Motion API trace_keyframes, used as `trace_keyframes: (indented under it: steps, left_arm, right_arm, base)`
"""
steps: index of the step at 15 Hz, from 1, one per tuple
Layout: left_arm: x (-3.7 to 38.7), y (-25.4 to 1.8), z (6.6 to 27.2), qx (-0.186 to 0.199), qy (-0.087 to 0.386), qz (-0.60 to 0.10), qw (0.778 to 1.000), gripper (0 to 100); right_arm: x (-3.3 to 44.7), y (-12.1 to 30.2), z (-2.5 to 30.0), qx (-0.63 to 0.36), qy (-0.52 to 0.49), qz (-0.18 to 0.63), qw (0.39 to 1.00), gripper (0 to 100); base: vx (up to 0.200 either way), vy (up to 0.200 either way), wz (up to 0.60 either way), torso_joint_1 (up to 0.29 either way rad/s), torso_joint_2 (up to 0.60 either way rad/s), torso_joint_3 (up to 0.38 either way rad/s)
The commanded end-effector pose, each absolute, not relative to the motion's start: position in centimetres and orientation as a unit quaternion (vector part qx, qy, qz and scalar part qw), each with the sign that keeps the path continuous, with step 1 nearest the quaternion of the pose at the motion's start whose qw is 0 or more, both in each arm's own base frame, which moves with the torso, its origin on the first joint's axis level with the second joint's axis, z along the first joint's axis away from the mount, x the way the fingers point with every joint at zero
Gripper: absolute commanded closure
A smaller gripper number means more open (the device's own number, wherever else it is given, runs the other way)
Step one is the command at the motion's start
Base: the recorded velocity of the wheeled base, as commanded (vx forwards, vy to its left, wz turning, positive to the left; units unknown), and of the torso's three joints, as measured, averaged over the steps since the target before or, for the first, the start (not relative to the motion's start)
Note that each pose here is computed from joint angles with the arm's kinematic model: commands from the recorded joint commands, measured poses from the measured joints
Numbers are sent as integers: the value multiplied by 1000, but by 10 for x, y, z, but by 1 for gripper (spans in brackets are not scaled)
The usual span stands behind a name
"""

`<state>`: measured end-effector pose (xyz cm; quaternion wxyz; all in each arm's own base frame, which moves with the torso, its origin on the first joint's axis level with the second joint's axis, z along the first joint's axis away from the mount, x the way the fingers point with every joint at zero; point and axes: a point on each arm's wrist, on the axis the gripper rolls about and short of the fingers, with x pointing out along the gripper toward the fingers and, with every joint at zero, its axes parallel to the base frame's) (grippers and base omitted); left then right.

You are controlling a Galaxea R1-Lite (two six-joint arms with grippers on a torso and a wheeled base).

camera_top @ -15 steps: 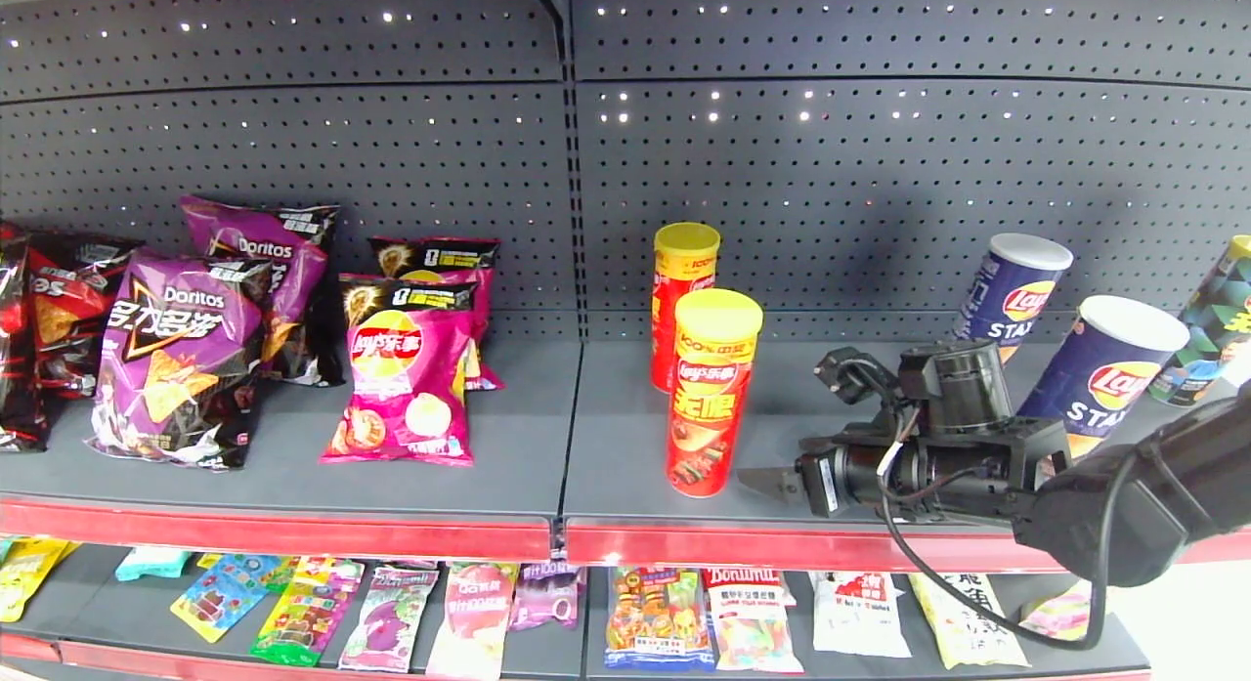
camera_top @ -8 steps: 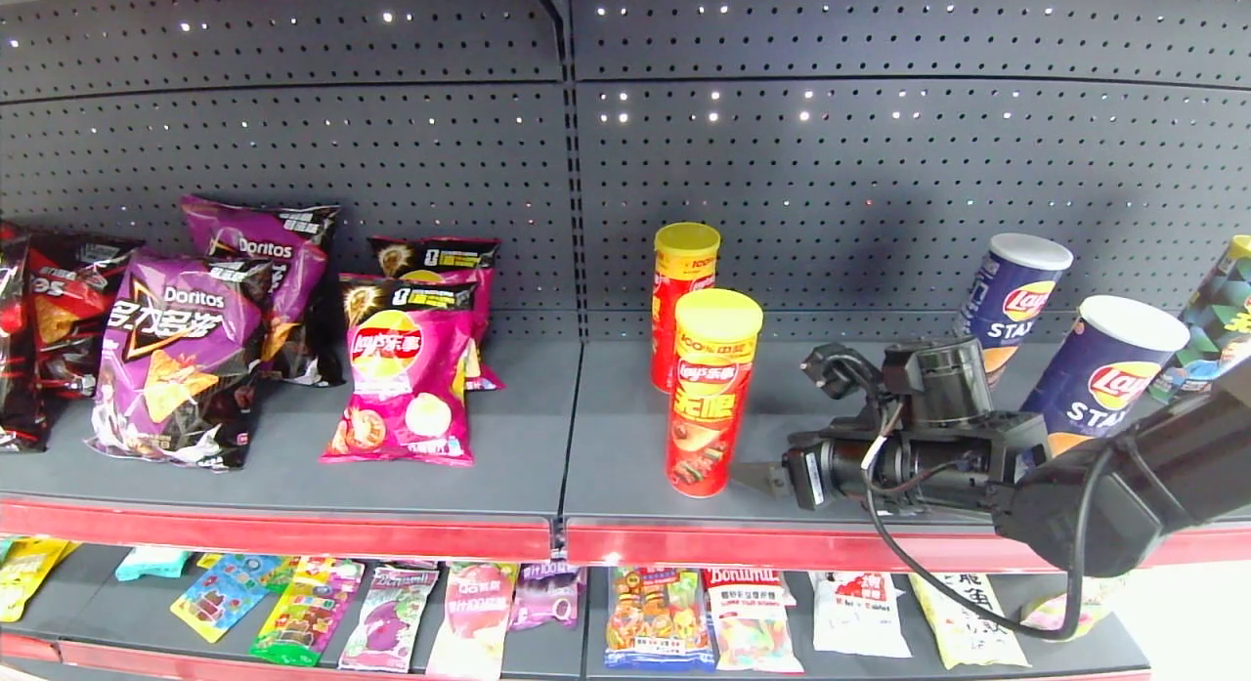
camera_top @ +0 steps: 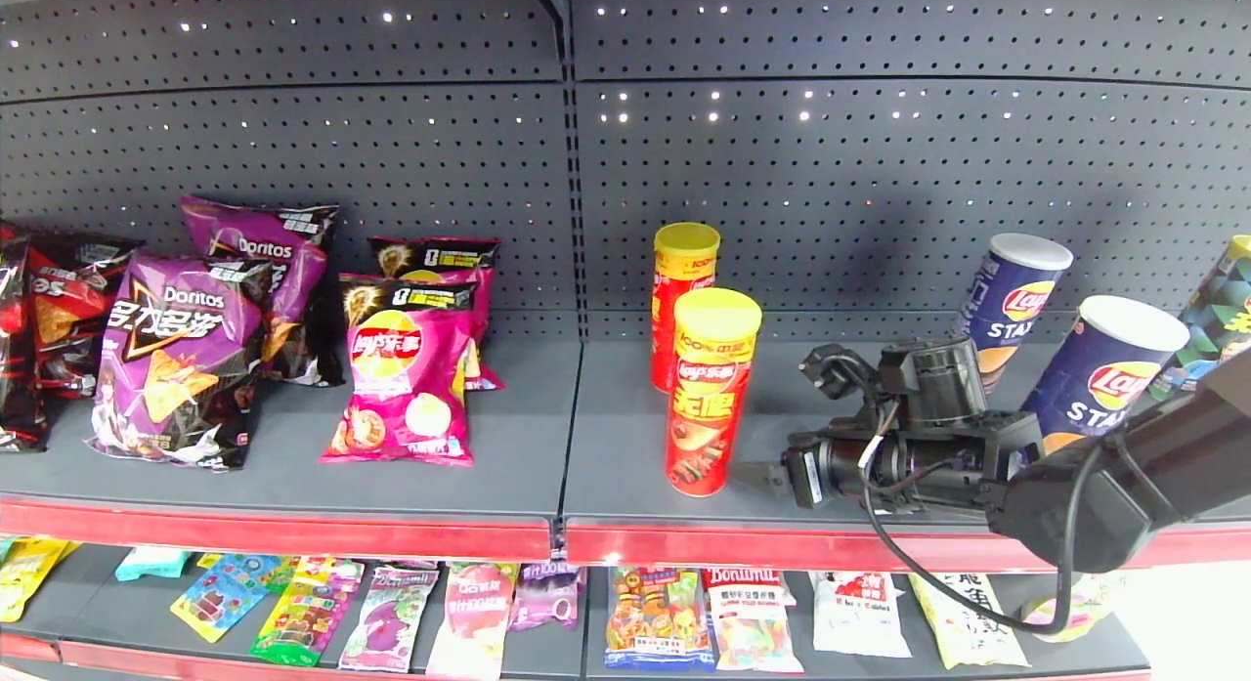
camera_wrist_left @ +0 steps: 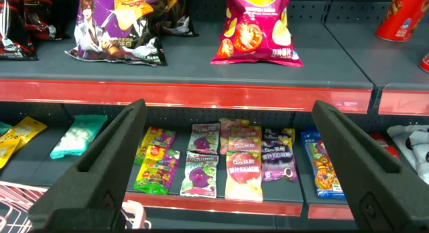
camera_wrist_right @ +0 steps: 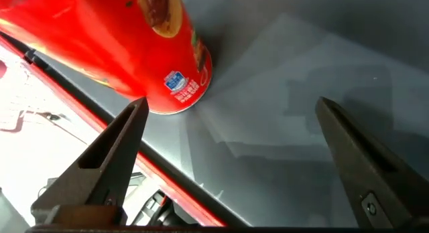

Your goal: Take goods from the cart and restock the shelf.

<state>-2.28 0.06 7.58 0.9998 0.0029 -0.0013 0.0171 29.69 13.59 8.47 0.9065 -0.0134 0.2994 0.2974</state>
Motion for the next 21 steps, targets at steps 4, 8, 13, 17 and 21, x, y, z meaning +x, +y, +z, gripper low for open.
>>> trace_keyframes:
  steps: [4, 8, 13, 17, 21]
  left_arm:
    - [-23, 1, 76, 2, -1, 18, 1000, 0]
    - [-23, 1, 76, 2, -1, 18, 1000, 0]
    - [-23, 1, 76, 2, -1, 18, 1000, 0]
    - [-23, 1, 76, 3, -1, 18, 1000, 0]
    - [-23, 1, 76, 3, -1, 18, 1000, 0]
  right_arm:
    - [299, 136, 84, -13, 300, 297, 907, 0]
    - [304, 136, 84, -12, 295, 292, 910, 0]
    - [306, 134, 84, -12, 295, 289, 911, 0]
    - [307, 128, 80, -15, 301, 282, 911, 0]
    - [312, 125, 77, -14, 303, 276, 912, 0]
  base:
    - [0, 0, 0, 0, 0, 0]
    - [0, 0, 0, 0, 0, 0]
    - [0, 0, 0, 0, 0, 0]
    - [0, 0, 0, 0, 0, 0]
    - [0, 0, 0, 0, 0, 0]
